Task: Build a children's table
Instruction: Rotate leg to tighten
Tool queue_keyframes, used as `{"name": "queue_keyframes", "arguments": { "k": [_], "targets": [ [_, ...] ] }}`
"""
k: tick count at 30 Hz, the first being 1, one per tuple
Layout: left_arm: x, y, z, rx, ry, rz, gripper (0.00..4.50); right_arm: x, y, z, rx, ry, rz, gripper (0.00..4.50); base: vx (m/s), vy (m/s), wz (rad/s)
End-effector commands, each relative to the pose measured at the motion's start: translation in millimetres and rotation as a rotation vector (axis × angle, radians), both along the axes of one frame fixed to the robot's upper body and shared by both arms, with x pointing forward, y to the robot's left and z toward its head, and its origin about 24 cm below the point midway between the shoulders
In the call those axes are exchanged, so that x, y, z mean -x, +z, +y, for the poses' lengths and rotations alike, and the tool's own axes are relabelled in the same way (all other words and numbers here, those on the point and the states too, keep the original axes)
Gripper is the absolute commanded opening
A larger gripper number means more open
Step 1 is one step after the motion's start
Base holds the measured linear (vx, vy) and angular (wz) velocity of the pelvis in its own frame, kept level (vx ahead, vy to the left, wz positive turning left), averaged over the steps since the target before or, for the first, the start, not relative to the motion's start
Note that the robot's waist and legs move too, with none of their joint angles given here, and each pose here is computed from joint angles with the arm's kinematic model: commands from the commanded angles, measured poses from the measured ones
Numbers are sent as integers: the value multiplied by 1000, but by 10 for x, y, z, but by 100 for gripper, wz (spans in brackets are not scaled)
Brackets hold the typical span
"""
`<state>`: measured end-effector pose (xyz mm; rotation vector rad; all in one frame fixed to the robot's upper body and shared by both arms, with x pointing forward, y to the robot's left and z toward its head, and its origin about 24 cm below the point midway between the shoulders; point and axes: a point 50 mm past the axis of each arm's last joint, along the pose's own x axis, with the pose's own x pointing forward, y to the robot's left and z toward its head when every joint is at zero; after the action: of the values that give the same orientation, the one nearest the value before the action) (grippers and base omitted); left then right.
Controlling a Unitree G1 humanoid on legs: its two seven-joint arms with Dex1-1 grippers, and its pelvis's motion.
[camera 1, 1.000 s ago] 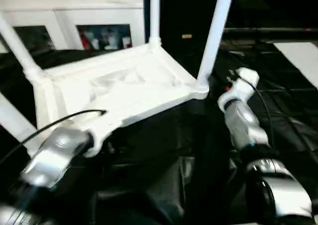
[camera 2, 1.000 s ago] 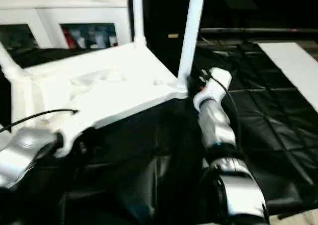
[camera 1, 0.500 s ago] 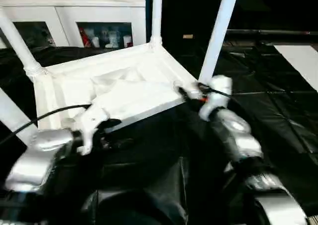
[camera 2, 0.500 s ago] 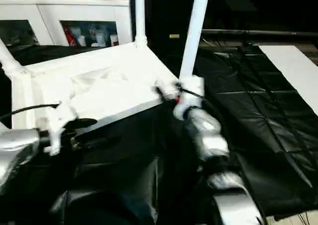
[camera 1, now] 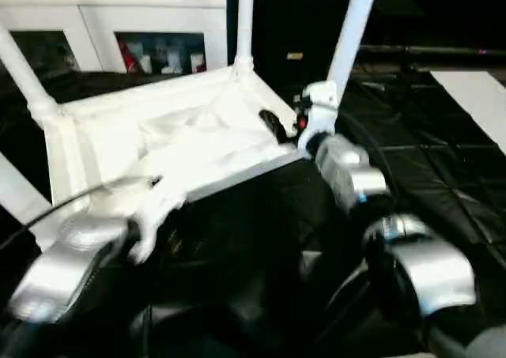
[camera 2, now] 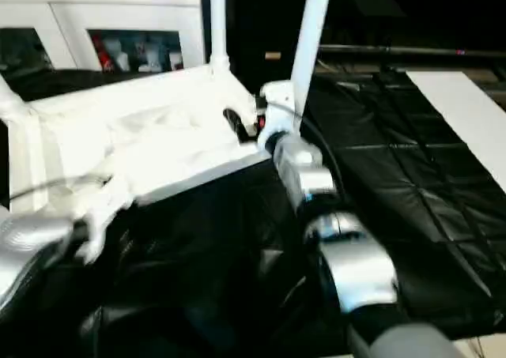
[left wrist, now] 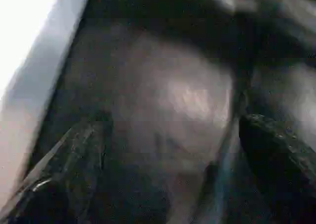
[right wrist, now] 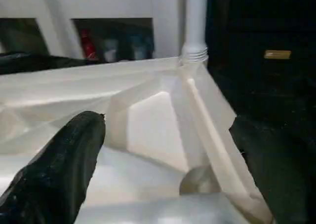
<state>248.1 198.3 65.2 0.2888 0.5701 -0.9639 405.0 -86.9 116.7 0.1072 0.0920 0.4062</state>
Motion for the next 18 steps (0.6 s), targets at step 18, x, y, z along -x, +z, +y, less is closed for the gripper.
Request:
{"name": "queue_keyframes", "arguments": {
  "k": [18],
  "targets": [
    [262, 109, 127, -65, 166, -62, 450, -162, 257, -421, -135, -471, 39, 447, 0, 0, 0]
  ]
}}
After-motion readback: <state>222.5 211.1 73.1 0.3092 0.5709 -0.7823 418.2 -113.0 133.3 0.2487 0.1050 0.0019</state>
